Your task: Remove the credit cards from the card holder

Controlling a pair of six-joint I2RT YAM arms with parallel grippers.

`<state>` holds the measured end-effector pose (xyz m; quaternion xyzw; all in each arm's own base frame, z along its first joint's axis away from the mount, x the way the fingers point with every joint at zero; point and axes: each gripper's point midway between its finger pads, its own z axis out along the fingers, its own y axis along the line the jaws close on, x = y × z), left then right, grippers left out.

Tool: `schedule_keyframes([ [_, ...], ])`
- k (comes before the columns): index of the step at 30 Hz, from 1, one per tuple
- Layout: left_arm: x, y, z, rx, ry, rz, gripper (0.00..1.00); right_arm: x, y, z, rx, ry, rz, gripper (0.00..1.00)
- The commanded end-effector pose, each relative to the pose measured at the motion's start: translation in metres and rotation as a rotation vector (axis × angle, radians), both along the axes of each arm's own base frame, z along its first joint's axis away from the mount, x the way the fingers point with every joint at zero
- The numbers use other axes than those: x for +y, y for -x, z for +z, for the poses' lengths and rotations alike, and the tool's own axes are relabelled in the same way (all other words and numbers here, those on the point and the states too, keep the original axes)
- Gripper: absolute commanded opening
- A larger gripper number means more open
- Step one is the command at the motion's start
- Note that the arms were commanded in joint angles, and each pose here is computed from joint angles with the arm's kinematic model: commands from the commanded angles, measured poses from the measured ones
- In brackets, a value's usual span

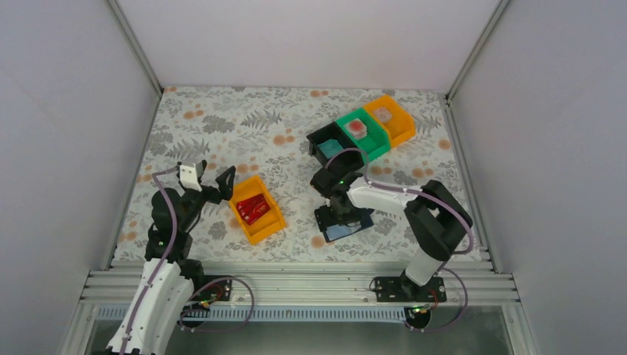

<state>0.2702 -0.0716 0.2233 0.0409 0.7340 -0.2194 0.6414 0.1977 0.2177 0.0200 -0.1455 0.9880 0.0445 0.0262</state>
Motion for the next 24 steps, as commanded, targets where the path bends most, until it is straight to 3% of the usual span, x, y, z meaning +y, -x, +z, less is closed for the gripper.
schedule_keyframes([
  [1,-0.001,0.001,0.001,-0.012,0.031,-0.008,1.00,0.003,0.003,-0.017,0.017,0.083,0.052,0.85],
  [3,-0.001,0.002,0.002,-0.018,0.033,-0.010,1.00,-0.006,0.004,-0.022,0.017,0.129,0.036,0.78],
  [5,-0.001,0.002,0.003,-0.022,0.035,-0.012,1.00,-0.009,0.004,-0.023,0.013,0.133,0.023,0.65],
  [12,-0.004,0.003,0.002,-0.022,0.044,-0.029,1.00,0.011,0.001,-0.009,-0.001,-0.007,0.016,0.28],
  [16,-0.005,0.003,0.001,-0.019,0.047,-0.033,1.00,0.001,-0.006,-0.005,-0.017,-0.015,-0.020,0.07],
  [24,-0.007,0.004,0.000,-0.015,0.053,-0.044,1.00,0.018,-0.024,0.042,-0.071,-0.264,-0.060,0.04],
])
